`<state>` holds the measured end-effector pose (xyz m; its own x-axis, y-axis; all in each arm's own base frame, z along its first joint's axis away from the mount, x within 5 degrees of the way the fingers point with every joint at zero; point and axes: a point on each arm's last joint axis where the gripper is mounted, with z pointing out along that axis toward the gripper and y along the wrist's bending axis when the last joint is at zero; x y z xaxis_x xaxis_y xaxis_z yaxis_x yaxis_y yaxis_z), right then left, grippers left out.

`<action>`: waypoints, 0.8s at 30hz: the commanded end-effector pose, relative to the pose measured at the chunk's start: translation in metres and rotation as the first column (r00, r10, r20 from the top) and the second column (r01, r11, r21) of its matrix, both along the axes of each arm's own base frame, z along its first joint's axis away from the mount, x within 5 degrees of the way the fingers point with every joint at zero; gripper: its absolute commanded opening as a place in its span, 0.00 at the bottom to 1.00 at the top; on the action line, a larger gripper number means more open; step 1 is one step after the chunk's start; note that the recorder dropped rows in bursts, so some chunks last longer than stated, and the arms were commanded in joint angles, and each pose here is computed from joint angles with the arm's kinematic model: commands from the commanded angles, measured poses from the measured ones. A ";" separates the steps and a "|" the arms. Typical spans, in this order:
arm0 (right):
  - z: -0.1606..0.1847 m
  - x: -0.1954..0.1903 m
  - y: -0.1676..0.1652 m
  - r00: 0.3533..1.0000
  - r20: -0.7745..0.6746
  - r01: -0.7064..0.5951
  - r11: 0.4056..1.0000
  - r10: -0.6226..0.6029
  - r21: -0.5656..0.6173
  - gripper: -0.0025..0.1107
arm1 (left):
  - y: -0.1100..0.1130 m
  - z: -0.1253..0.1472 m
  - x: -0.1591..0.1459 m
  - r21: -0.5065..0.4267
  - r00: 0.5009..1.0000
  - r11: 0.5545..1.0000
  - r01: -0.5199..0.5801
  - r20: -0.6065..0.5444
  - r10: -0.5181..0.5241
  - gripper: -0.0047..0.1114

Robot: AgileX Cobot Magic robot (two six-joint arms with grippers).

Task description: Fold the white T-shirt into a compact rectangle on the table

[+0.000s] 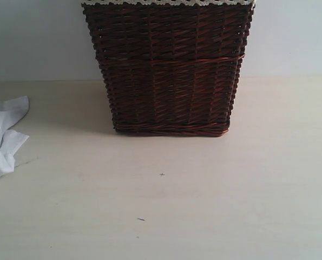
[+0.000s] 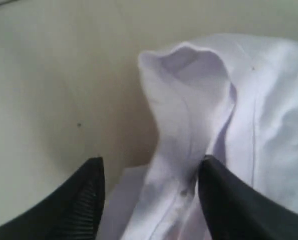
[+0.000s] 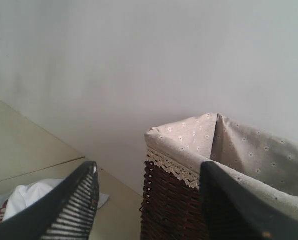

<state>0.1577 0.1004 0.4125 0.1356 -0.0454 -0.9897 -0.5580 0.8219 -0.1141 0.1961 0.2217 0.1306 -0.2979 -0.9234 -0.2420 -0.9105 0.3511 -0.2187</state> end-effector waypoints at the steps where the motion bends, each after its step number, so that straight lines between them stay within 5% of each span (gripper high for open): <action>1: -0.002 0.000 0.001 1.000 -0.008 -0.011 1.000 0.011 0.001 0.54 | -0.006 -0.005 0.023 0.002 0.987 0.996 0.087 0.133 -0.086 0.52; 3: -0.002 0.000 0.002 1.000 -0.007 -0.013 1.000 0.013 0.001 0.54 | -0.009 -0.001 0.032 0.032 0.967 0.989 0.144 0.206 -0.148 0.48; 7: -0.002 0.000 0.002 1.000 -0.007 -0.015 1.000 0.015 0.001 0.54 | -0.008 0.016 0.045 0.081 0.919 0.968 0.239 0.303 -0.253 0.04; 12: -0.002 -0.002 0.003 0.999 -0.003 -0.039 0.999 0.039 0.002 0.54 | -0.006 0.102 0.077 0.125 0.746 0.914 0.386 0.541 -0.389 0.04; 18: -0.002 -0.002 0.004 0.999 -0.014 -0.044 0.999 0.044 0.019 0.54 | -0.011 0.224 0.085 0.278 0.564 0.891 0.359 0.696 -0.445 0.04; 21: -0.002 -0.002 0.004 0.999 -0.015 -0.044 0.999 0.044 0.020 0.54 | -0.022 0.284 0.080 0.336 0.472 0.871 0.359 0.740 -0.480 0.04; 24: -0.002 -0.002 0.005 0.998 -0.016 -0.056 0.998 0.056 0.018 0.54 | -0.058 0.342 0.085 0.435 0.338 0.817 0.379 0.756 -0.560 0.04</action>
